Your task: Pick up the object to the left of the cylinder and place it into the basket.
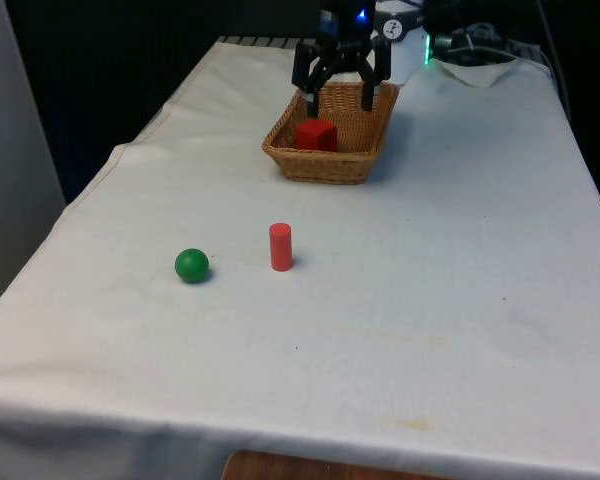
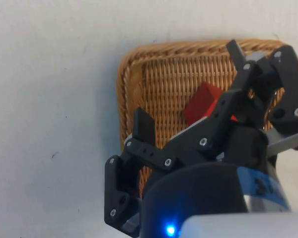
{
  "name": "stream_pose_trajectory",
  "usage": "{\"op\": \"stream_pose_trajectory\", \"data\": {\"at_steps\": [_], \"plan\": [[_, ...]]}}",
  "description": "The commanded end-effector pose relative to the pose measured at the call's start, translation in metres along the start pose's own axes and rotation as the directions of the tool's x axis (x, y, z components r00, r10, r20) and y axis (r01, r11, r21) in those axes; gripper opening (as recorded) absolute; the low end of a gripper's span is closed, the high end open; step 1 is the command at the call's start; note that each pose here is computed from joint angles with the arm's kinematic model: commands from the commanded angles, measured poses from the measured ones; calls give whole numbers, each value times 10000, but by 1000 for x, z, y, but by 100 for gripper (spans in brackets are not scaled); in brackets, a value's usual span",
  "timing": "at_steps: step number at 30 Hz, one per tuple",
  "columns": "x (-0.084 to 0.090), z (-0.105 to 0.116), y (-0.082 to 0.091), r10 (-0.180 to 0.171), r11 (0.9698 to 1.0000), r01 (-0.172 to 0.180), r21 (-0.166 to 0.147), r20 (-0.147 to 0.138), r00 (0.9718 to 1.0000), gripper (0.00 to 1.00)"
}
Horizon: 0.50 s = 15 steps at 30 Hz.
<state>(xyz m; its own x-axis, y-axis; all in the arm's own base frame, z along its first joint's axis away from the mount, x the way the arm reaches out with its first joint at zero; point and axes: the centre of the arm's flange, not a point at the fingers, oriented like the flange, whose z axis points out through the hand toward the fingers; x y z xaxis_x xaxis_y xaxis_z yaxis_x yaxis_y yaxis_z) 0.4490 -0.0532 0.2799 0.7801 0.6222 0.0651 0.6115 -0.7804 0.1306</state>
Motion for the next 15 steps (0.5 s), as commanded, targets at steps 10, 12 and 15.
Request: {"op": "stream_pose_trajectory", "data": {"at_steps": [10,12,15], "plan": [[27,-17,5,-21,9999,19,-138,-114,9999,100],[33,-21,6,-24,9998,21,-183,-142,9999,100],[36,-23,7,-79,9996,75,-269,-155,9998,100]]}}
